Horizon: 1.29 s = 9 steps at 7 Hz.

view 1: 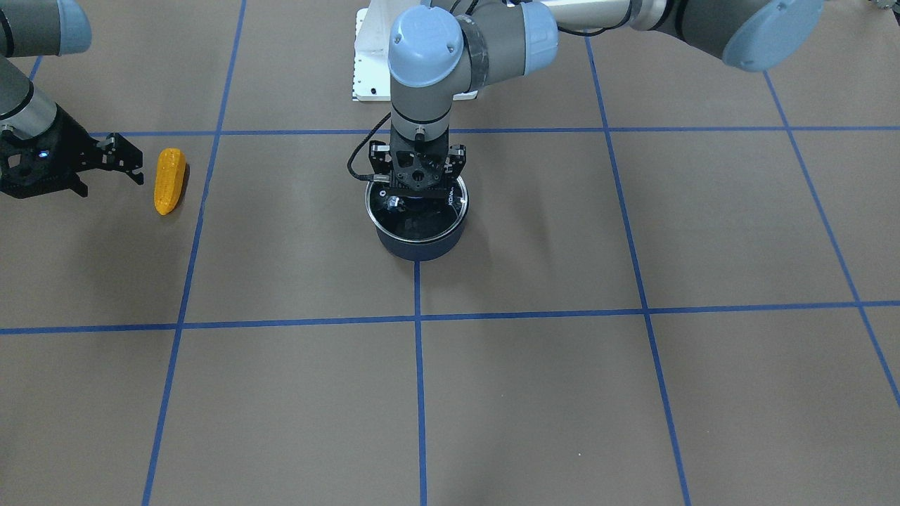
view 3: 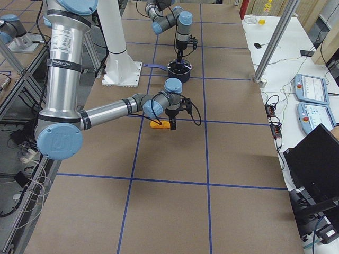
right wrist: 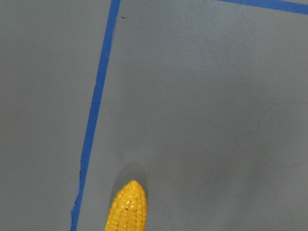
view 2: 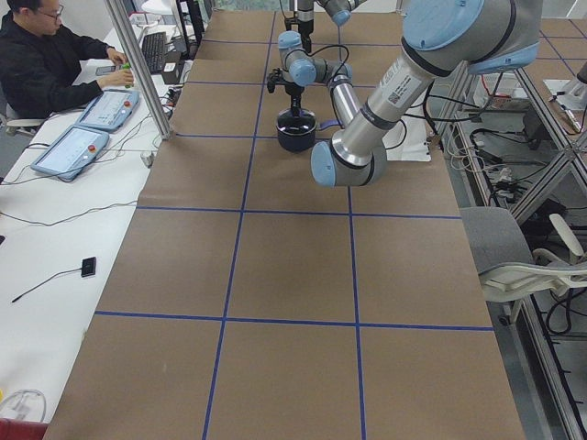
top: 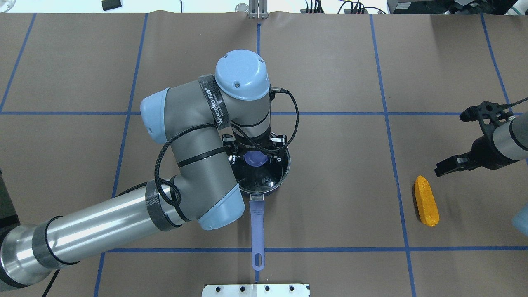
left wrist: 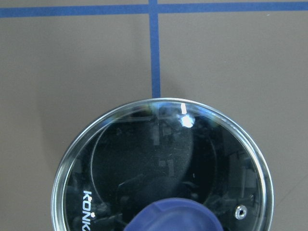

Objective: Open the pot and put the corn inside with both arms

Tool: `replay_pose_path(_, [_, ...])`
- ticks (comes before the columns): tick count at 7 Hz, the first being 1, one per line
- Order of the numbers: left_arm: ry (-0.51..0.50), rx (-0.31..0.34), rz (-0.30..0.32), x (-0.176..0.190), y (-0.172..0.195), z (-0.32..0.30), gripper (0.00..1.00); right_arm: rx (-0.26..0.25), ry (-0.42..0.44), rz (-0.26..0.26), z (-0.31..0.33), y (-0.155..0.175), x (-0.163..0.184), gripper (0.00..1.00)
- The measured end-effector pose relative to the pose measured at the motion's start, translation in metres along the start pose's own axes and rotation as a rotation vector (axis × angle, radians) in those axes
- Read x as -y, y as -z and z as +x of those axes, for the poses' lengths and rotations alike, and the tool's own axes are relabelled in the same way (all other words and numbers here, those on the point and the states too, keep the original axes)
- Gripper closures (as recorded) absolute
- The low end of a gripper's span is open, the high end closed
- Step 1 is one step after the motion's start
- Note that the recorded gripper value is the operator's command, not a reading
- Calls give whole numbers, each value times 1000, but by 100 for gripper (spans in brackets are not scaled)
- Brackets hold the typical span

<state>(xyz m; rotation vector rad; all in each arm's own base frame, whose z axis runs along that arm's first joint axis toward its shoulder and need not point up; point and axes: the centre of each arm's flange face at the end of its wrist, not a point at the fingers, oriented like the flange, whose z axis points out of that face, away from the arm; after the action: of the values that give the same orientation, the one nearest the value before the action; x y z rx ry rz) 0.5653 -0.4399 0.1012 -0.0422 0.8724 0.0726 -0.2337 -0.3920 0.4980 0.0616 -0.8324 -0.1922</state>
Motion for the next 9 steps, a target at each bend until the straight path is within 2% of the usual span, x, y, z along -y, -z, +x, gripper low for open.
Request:
replay_pose_path(4, [10,-32,61,22,49,-31,54,-13,44,-90,-21,-37,-29,0])
replay_pose_path(6, [-10,-25,78,39,64,-61,54,-58,14,-93,-43,-59,-44,0])
replay_pose_path(8, [-35,-8,88,49,74,-93,54,-61,22,-85,-55,-65,-49,0])
replay_pose_path(9, [-42,-5,91,51,78,-102,54,-64,29,-89,-56,-69,-52,10])
